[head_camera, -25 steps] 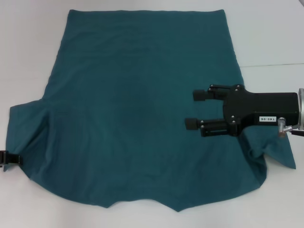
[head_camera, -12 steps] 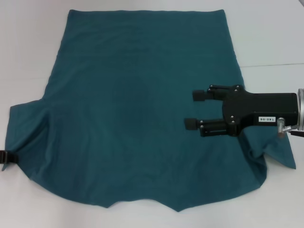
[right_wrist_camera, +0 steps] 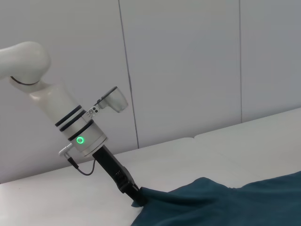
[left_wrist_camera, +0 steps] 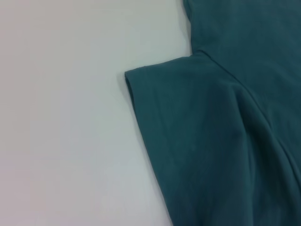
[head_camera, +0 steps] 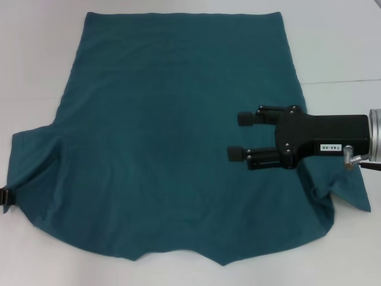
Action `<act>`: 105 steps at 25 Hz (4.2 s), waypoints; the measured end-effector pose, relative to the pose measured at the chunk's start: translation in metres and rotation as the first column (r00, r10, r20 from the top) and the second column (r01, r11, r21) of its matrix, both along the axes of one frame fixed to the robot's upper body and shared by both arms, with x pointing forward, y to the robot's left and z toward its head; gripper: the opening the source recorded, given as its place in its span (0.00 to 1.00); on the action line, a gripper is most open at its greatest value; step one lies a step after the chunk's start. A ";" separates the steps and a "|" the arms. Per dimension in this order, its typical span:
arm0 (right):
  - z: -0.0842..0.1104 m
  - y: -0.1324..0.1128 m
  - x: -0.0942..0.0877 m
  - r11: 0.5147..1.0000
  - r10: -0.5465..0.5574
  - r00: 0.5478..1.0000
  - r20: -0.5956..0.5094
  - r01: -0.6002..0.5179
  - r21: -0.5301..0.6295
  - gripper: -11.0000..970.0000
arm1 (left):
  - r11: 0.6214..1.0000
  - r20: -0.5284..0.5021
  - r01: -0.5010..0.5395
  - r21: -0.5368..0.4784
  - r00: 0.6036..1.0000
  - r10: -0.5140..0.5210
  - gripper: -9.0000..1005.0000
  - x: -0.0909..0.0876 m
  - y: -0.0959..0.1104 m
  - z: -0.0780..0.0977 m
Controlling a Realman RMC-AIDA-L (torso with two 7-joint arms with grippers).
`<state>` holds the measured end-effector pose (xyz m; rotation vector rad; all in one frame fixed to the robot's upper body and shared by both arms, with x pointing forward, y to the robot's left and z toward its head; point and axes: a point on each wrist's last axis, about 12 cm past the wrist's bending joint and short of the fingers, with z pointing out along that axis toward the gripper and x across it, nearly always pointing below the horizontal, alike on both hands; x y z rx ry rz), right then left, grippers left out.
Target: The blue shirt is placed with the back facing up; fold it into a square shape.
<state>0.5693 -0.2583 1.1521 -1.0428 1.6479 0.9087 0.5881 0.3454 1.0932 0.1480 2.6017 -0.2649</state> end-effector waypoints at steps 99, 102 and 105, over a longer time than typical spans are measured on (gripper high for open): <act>-0.024 -0.015 -0.014 0.985 -0.107 0.992 0.060 0.098 0.139 0.91 | 0.948 -0.088 -0.236 -0.215 0.971 0.222 0.64 0.038 -0.024 0.003; -0.024 -0.015 -0.014 0.985 -0.107 0.992 0.060 0.098 0.140 0.91 | 0.943 -0.091 -0.232 -0.239 0.972 0.216 0.63 0.039 -0.027 0.002; -0.024 -0.015 -0.014 0.985 -0.107 0.993 0.059 0.098 0.140 0.91 | 0.942 -0.105 -0.228 -0.248 0.973 0.207 0.63 0.039 -0.029 0.000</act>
